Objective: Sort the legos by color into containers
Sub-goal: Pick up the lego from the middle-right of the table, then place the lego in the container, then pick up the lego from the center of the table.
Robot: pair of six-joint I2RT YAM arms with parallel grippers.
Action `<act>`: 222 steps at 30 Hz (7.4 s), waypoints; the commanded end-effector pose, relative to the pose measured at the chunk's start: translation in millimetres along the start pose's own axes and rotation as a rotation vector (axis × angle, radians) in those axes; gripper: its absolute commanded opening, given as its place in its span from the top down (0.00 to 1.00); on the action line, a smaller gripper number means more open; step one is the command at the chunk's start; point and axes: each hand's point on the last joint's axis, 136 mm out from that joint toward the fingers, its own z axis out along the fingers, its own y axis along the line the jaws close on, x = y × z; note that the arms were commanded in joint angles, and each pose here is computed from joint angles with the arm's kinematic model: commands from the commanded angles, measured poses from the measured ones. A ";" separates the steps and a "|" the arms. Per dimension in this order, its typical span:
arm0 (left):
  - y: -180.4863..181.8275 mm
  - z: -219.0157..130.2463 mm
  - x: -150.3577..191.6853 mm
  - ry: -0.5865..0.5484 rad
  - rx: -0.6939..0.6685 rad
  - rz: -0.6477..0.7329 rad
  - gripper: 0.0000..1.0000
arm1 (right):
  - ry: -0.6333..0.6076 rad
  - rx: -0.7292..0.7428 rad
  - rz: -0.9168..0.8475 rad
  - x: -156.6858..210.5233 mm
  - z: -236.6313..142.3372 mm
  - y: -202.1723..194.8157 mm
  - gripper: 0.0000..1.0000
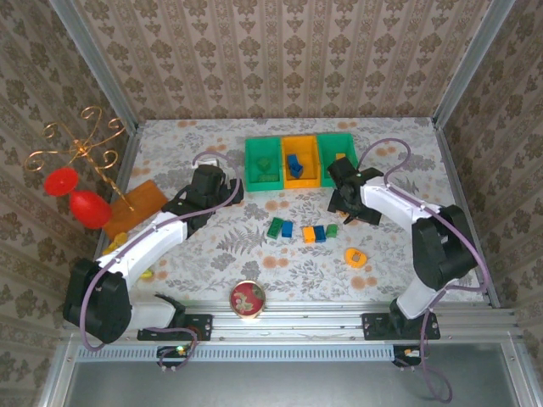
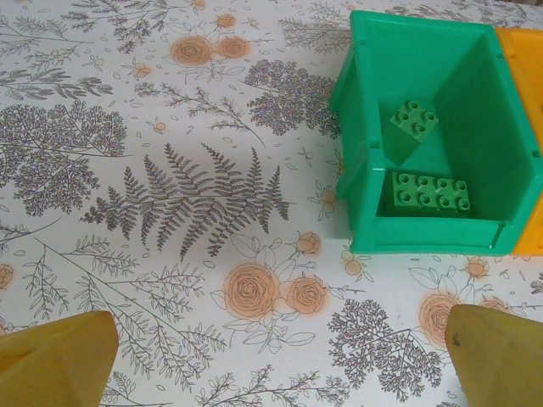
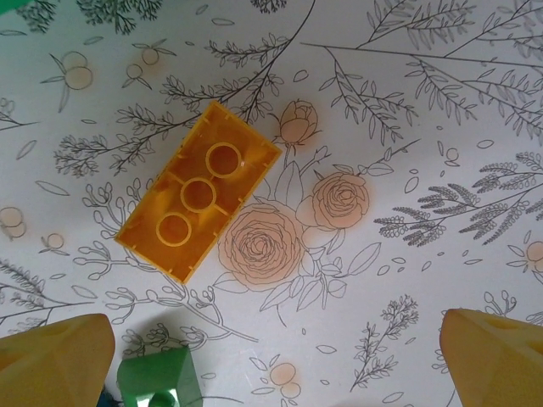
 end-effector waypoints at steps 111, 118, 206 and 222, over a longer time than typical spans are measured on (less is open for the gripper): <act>12.3 0.0 4.5 0.015 -0.019 -0.017 0.00 | -0.227 -0.172 -0.132 -151.4 -25.7 84.0 0.73; 12.8 -1.4 5.6 0.022 -0.017 -0.014 0.00 | -0.247 -0.163 -0.153 -178.4 -12.8 92.3 0.71; -102.9 3.6 173.9 0.425 0.247 0.451 0.00 | -0.208 -0.167 0.063 -52.6 -43.0 -16.1 0.00; -114.0 26.4 173.7 0.440 0.225 0.448 0.07 | -0.223 -0.176 0.063 -55.1 -49.1 -16.6 0.00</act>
